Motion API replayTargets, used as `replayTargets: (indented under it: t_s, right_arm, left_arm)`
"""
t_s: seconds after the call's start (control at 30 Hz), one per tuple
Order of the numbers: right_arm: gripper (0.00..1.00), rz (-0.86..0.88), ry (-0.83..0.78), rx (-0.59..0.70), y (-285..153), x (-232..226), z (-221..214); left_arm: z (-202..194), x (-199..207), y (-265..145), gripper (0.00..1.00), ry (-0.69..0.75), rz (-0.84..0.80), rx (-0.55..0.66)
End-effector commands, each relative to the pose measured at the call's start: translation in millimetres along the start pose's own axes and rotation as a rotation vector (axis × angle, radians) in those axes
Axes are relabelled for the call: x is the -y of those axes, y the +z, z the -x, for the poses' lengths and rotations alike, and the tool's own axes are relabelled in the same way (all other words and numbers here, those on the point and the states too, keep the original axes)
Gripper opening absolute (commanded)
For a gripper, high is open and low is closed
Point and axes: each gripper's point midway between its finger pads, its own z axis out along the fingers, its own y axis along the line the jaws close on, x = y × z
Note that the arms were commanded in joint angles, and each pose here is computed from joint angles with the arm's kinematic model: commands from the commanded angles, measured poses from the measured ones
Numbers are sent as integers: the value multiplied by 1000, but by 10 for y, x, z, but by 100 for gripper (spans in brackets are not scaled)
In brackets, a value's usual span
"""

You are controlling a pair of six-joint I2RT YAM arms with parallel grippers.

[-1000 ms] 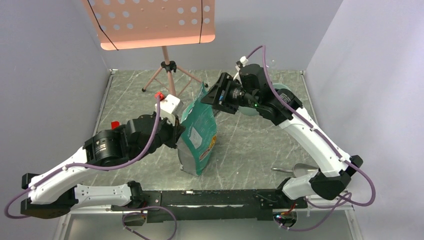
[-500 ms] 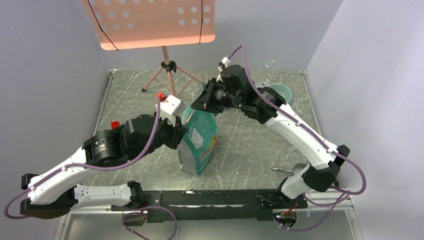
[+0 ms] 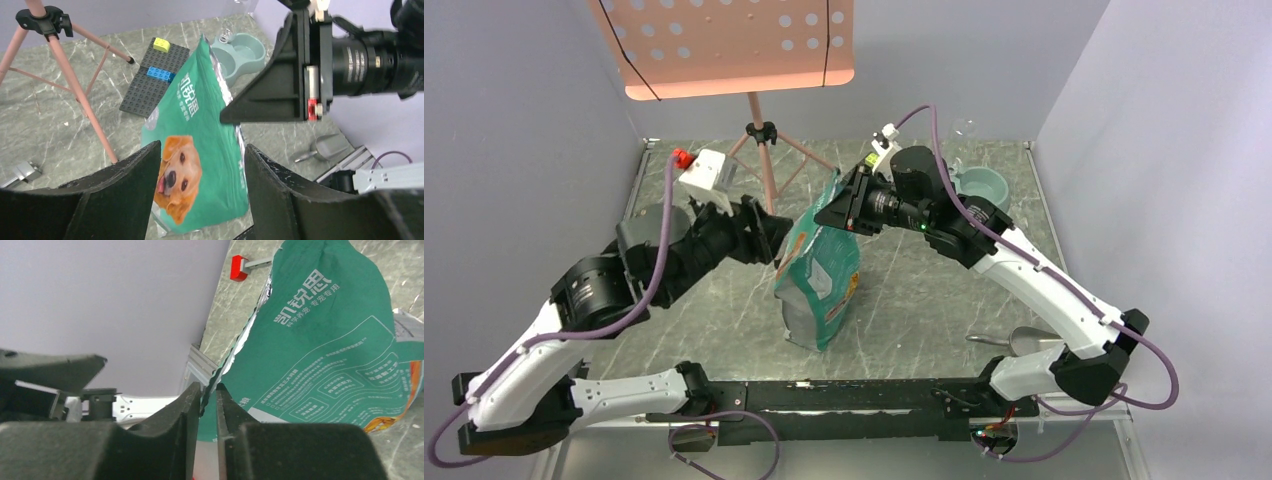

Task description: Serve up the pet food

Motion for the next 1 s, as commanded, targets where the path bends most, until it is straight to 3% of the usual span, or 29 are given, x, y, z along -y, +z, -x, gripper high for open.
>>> replayTargets:
  t_s: [0.0, 0.17, 0.3, 0.4, 0.5, 0.53, 0.6, 0.7, 0.9, 0.97]
  right_arm:
    - [24, 102, -23, 40, -155, -183, 82]
    - [24, 100, -23, 56, -185, -183, 119]
    - [35, 134, -26, 72, -251, -257, 144]
    - [16, 121, -19, 89, -258, -214, 160]
    - [13, 106, -22, 83, -217, -178, 176]
    - [15, 103, -25, 81, -204, -183, 190]
    - [31, 96, -32, 76, -187, -202, 209]
    - [36, 100, -39, 70, -160, -234, 226]
    - [42, 113, -40, 66, -110, -282, 247]
    - [31, 88, -38, 52, -65, -227, 231]
  left_arm:
    - [23, 174, 253, 66, -84, -57, -65]
    - [-23, 240, 374, 67, -89, -83, -109]
    - [-80, 295, 399, 70, -105, -113, -121]
    - [-130, 288, 404, 70, -114, -109, -135]
    - [-143, 283, 403, 65, -116, -109, -137]
    - [-152, 281, 403, 63, -116, -108, -140]
    - [-166, 261, 401, 59, -116, -98, -145]
    - [-159, 210, 391, 54, -116, -73, -139]
    - [-55, 95, 378, 50, -108, -18, -108]
    - [-48, 55, 396, 51, -113, 2, -110]
